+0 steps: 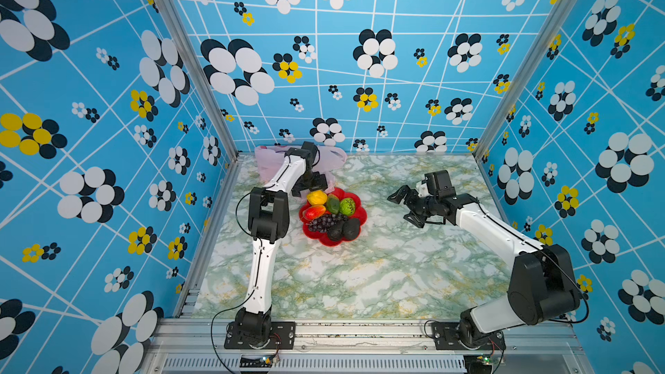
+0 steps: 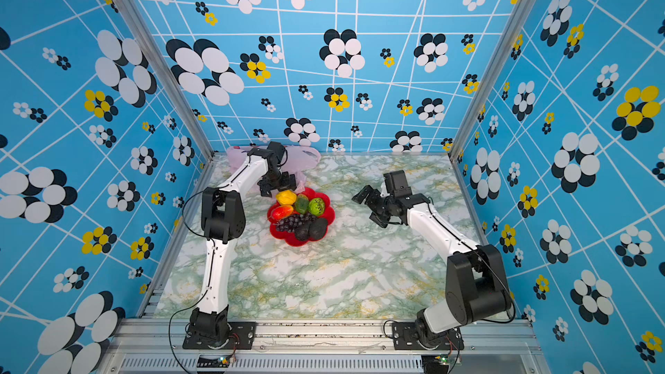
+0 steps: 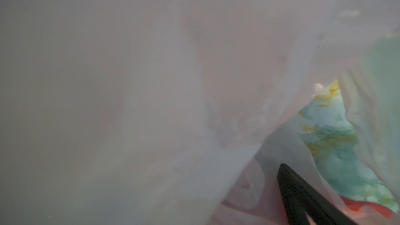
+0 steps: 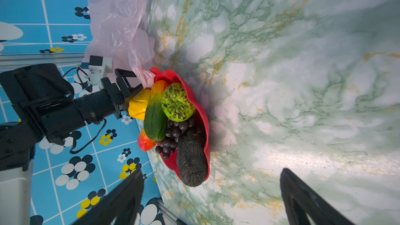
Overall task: Place the fruits into the plastic bag
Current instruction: Move the plastic bag to the top-left of the table.
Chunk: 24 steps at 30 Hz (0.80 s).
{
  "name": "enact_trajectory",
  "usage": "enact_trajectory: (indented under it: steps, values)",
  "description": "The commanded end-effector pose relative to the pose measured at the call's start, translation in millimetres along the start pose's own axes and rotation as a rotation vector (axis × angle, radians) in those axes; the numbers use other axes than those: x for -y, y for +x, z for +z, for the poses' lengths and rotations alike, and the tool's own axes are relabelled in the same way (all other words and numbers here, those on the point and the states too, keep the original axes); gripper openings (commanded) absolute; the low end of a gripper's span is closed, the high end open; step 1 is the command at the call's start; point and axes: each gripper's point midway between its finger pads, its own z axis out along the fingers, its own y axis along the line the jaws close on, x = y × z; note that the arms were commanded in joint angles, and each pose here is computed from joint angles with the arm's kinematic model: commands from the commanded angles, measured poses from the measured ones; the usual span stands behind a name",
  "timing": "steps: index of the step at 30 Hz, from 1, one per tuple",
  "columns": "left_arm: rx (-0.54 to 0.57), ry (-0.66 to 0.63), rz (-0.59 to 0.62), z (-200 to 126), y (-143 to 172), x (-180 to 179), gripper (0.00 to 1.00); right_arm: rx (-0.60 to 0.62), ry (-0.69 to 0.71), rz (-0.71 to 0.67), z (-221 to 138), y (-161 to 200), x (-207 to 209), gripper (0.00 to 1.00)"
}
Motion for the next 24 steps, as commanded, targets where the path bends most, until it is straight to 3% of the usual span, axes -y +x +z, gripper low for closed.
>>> enact_trajectory:
  steps: [1, 9, 16, 24]
  values:
    - [-0.026, 0.022, 0.012, -11.6, 15.3, 11.2, 0.99, 0.006, 0.002, -0.014, -0.7, 6.4, -1.5, 0.99]
    - [-0.035, 0.042, 0.046, -15.8, 29.5, 33.3, 0.99, -0.071, 0.035, -0.076, 15.2, 33.5, 0.5, 0.9]
    - [-0.025, 0.043, 0.058, -24.2, 28.4, 32.2, 0.99, -0.223, 0.061, -0.187, 40.7, 63.1, 2.8, 0.63]
    - [-0.017, 0.033, 0.062, -35.8, 25.1, 21.7, 0.99, -0.341, 0.096, -0.294, 66.7, 89.7, -3.1, 0.5]
